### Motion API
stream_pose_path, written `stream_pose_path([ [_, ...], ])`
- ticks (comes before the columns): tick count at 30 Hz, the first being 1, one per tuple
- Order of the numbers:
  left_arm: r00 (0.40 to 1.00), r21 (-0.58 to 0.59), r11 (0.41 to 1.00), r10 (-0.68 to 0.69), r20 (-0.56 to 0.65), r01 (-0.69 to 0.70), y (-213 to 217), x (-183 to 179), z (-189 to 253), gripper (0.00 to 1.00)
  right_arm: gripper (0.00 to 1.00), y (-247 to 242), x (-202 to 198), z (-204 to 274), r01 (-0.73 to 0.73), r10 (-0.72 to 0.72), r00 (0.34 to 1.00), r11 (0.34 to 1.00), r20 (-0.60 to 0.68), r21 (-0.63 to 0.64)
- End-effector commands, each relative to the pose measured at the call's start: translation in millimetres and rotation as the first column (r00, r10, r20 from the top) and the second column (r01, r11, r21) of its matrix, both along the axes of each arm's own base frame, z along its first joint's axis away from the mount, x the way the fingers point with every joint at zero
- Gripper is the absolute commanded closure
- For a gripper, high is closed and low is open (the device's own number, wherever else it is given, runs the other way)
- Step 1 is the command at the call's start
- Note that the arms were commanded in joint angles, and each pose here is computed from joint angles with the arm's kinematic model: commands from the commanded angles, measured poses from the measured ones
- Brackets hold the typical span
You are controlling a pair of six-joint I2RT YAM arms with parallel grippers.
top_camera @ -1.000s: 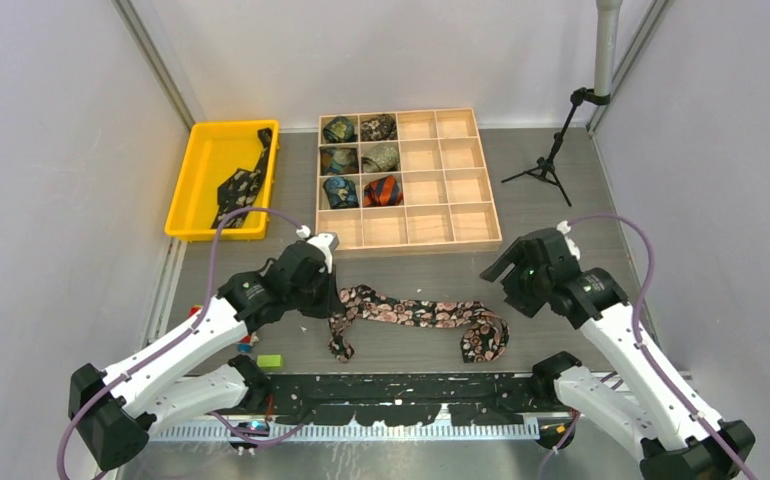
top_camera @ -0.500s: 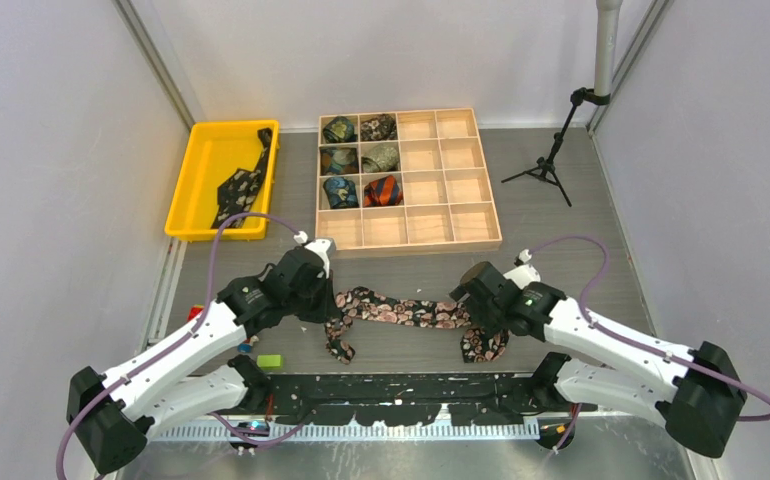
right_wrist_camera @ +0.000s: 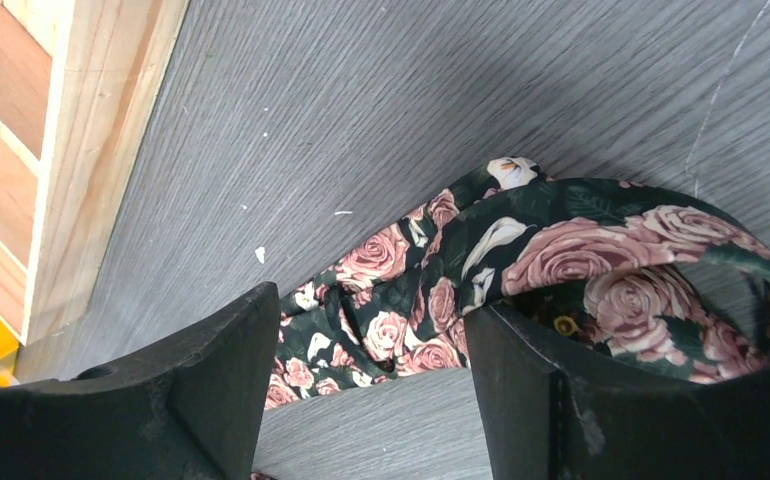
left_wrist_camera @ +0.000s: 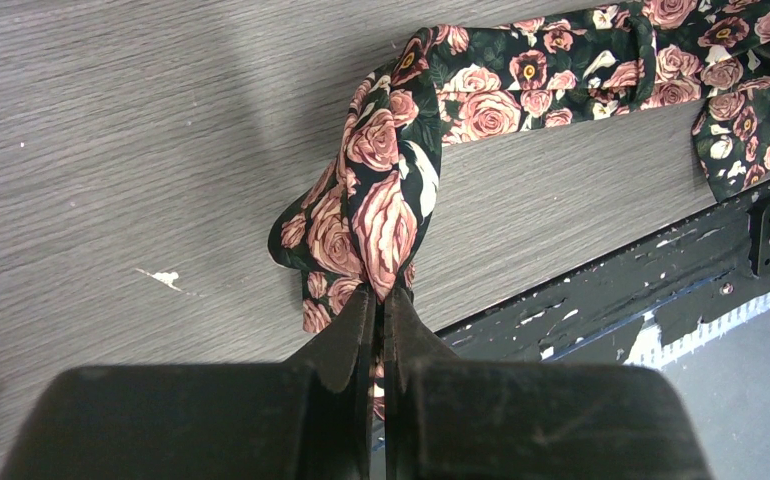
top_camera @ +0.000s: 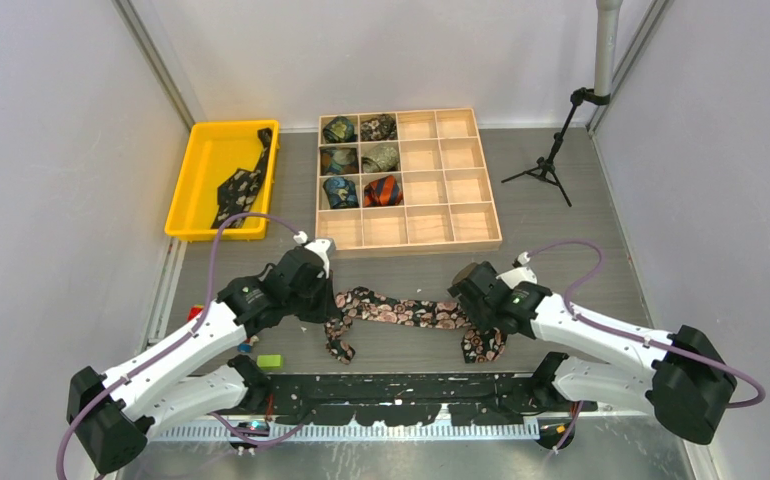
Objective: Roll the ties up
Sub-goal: Flatten out the tie at the center of the board.
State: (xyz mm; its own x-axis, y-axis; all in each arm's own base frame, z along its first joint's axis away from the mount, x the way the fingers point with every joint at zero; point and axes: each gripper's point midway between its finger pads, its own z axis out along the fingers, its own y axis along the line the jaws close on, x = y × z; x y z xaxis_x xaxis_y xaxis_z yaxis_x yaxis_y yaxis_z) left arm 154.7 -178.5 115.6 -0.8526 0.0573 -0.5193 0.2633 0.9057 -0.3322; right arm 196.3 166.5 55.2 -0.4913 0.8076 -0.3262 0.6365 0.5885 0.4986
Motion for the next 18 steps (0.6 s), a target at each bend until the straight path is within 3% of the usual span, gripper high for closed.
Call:
stream_pose_path([
  [1, 1.000, -0.011, 1.000, 0.024, 0.017, -0.024, 1.2, 3.7, 5.6, 1.00, 0.26, 1.6, 10.4, 45.4, 0.014, -0.015, 0.997, 1.000, 0.077, 0.018],
  [5, 1.000, -0.008, 1.000, 0.020, 0.010, -0.020, -0.8, 4.7, 4.8, 1.00, 0.20, -4.6, 0.8, 65.6, -0.009, 0.009, 0.998, 1.000, 0.063, -0.009],
  [11, 1.000, -0.007, 1.000, 0.021, 0.009, -0.020, -1.5, 5.8, 5.1, 1.00, 0.19, -2.4, -21.3, 37.7, 0.016, -0.016, 1.000, 0.998, 0.004, 0.054],
  [18, 1.000, -0.004, 1.000, 0.023, 0.010, -0.023, 0.9, 4.2, 5.7, 1.00, 0.20, -3.4, -33.9, 19.6, 0.033, -0.033, 0.999, 0.999, 0.000, 0.024],
])
